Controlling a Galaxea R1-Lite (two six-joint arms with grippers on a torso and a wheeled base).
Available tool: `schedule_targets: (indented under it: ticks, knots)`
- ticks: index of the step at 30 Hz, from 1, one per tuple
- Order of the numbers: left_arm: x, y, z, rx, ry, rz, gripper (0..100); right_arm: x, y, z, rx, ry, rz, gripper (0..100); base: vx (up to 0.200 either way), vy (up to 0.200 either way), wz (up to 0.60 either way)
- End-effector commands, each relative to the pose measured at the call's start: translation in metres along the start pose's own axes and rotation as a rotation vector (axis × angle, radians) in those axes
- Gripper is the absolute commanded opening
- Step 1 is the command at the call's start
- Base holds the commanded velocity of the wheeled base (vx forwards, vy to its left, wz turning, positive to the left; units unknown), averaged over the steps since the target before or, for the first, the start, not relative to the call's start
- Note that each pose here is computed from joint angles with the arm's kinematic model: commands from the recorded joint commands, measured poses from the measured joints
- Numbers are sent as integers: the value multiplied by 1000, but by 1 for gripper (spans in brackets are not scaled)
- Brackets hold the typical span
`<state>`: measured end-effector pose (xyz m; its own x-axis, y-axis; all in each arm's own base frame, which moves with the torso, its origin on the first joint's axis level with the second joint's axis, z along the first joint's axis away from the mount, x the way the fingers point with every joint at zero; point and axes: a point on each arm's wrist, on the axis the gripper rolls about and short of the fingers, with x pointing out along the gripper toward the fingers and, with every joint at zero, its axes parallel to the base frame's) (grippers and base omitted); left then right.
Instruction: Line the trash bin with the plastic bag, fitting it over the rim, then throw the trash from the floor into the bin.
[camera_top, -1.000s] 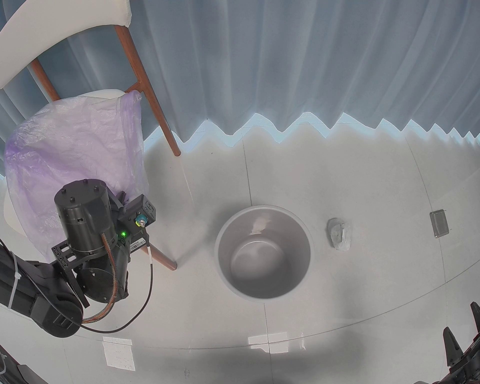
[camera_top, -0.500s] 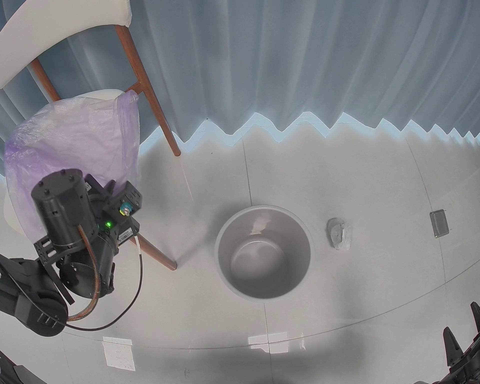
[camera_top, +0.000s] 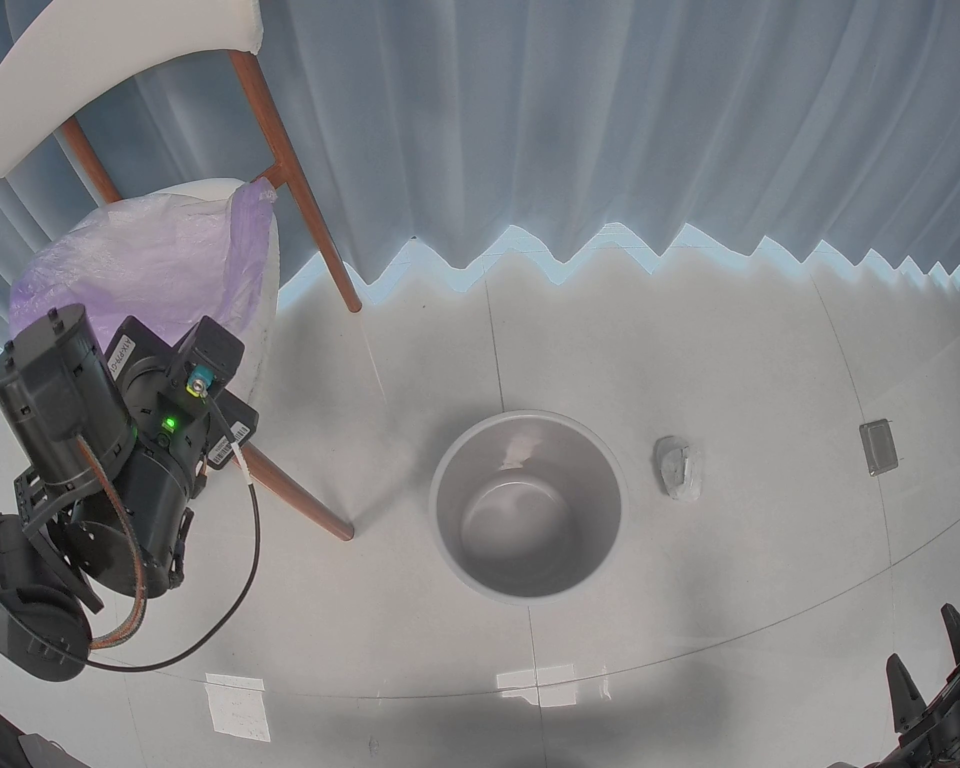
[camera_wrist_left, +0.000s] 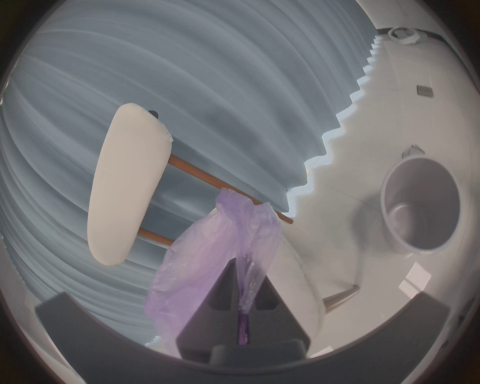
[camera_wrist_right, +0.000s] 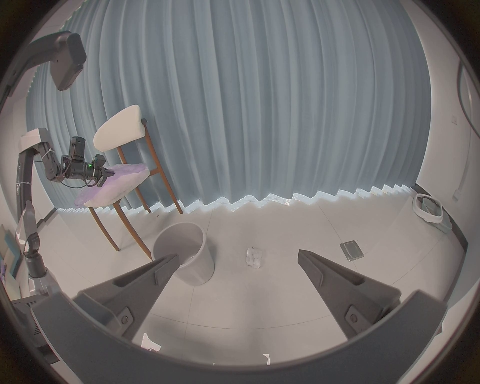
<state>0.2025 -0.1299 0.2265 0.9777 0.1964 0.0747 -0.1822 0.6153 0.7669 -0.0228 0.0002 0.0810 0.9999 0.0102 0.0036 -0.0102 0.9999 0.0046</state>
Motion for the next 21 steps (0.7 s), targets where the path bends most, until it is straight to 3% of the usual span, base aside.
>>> schedule_targets:
  ticks: [1,6,13,21]
  knots:
    - [-12,-4,6,-50,-36,-50,0,0,0,-5,0,2,1,100,0,0,0]
    - [-22,-12,11,-126,-55,-118,0,0,0,-5,0,2,1,100,0,0,0]
    - [-24,-17,15,-205,-173,-261,0,0,0,-5,0,2,1,100,0,0,0]
    - [-30,-16,18,-372,-221,-473,0,0,0,-5,0,2,1,100,0,0,0]
